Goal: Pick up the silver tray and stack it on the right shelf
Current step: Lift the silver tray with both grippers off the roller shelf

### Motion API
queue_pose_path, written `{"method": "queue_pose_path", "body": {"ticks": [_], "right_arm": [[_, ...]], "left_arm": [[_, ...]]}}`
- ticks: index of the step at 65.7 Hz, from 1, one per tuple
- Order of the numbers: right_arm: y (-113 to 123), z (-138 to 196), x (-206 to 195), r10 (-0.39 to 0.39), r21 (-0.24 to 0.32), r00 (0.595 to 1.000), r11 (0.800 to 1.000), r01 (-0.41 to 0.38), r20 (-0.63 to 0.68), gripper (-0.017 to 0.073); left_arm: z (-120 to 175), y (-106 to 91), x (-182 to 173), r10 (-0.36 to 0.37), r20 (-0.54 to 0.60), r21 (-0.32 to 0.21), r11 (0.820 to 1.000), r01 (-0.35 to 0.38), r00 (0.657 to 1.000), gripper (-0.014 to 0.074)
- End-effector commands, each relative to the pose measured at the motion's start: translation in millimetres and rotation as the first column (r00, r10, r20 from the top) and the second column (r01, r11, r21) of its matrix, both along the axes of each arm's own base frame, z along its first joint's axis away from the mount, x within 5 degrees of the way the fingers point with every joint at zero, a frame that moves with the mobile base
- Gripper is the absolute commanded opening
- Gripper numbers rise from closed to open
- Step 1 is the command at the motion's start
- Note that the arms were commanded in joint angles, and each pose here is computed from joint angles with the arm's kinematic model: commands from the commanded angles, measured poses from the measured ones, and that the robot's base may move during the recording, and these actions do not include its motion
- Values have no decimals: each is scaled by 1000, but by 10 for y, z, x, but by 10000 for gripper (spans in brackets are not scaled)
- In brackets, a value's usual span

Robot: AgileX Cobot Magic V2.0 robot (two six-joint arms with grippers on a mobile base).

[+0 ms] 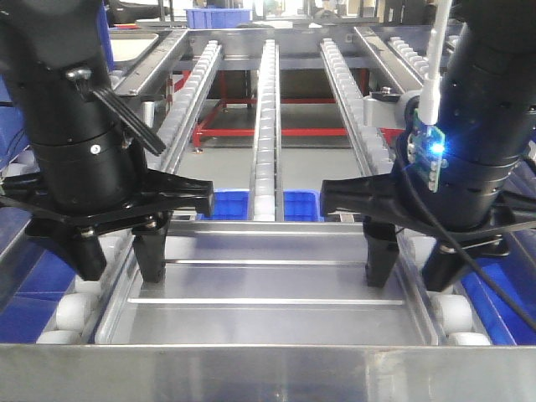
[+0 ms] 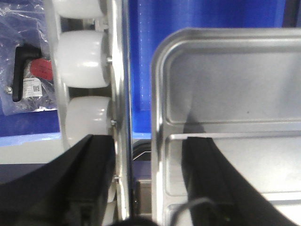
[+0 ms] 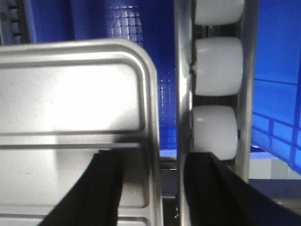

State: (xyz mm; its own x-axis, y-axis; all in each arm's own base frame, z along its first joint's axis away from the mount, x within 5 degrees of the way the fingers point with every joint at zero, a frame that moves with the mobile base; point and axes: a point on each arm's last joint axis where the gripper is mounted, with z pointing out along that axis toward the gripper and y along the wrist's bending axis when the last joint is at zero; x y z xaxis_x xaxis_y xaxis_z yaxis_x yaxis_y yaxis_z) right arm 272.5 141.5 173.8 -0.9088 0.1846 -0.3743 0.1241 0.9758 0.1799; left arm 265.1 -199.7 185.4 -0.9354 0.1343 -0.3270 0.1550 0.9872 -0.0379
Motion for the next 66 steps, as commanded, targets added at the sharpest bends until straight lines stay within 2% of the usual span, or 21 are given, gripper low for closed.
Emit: {"method": "queue_pose_path", "body": {"ticks": [1,13,17,47,57,66], "right_arm": [[16,144,55,14,25,998,1000,-16,67,295],[16,144,55,14,25,998,1000,-16,67,80],[16,144,55,14,25,998,1000,-16,66,69],[22,179,60,9,35,997,999,-11,74,69],[12,402,58,-27,30,999,999,26,45,69],[1,644,35,-44,34,998,999,43,49,69]], "left_arm": [[197,-5,16,11,49,-40,999,-9,999,166],[196,-3,14,11,48,-38,999,-10,999,-51],[196,-3,14,11,48,-38,999,-10,999,-106],[200,-2,11,15,41,-35,999,-14,999,-100],[389,17,6,35,25,-13,999,-35,999,-100],[626,43,-18,49,38,-24,999,-48,998,-100]]}}
